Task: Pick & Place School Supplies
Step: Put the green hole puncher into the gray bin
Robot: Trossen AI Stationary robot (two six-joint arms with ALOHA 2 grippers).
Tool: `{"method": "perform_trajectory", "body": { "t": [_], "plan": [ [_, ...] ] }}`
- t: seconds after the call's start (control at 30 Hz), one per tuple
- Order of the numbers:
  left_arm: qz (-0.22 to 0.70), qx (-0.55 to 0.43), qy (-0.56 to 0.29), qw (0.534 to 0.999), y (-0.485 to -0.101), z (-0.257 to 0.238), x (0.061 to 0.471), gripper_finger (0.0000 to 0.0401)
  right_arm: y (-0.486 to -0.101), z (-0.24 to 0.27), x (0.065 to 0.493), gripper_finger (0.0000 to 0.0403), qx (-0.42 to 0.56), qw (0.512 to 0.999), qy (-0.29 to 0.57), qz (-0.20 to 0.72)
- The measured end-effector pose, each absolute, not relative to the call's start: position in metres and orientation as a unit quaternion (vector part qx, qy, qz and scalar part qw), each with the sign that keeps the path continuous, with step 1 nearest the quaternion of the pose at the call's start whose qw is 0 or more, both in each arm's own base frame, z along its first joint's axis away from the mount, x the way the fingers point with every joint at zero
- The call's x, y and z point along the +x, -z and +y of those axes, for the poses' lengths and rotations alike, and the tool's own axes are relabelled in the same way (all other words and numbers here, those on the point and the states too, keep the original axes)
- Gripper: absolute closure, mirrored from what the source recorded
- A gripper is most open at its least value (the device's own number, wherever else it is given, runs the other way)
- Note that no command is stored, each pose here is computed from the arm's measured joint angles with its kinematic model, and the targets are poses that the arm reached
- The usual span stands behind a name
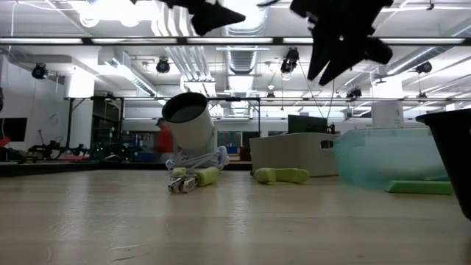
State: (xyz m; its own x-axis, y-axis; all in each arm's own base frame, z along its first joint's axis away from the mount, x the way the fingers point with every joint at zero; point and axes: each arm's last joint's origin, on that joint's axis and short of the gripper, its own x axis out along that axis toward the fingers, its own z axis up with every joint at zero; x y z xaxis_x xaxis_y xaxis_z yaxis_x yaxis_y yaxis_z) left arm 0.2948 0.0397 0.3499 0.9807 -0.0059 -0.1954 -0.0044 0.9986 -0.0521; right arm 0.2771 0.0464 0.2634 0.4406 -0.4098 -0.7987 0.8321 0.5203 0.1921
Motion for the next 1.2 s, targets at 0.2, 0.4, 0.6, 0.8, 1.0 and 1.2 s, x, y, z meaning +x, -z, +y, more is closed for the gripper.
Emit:
{"method": "perform_trajectory", "body": {
  "t": [0.2,0.4,0.6,0.8,1.0,1.2],
  "plan": [
    [0.081,-0.024,0.0,0.996,-0.344,0.034,0.258,0.0073,-0.249,0.039,0.29,0.0282,0.27,0.793,0.396,0.376],
    [0.045,0.004,0.003,0.999,-0.335,0.03,0.233,0.0073,-0.238,0.037,0.304,0.0289,0.28,0.797,0.368,0.389],
    [-0.03,0.017,-0.003,0.999,-0.325,0.029,0.224,0.0073,-0.223,0.035,0.323,0.0294,0.271,0.812,0.334,0.395],
    [-0.025,0.017,-0.004,1.0,-0.306,0.029,0.222,0.0073,-0.2,0.026,0.332,0.0292,0.299,0.781,0.328,0.44],
    [-0.023,0.006,-0.005,1.0,-0.303,0.029,0.221,0.0073,-0.196,0.019,0.34,0.0296,0.322,0.768,0.315,0.455],
    [-0.027,0.016,-0.005,0.999,-0.306,0.029,0.222,0.0073,-0.2,0.015,0.343,0.0294,0.333,0.768,0.313,0.448]
  ]
}}
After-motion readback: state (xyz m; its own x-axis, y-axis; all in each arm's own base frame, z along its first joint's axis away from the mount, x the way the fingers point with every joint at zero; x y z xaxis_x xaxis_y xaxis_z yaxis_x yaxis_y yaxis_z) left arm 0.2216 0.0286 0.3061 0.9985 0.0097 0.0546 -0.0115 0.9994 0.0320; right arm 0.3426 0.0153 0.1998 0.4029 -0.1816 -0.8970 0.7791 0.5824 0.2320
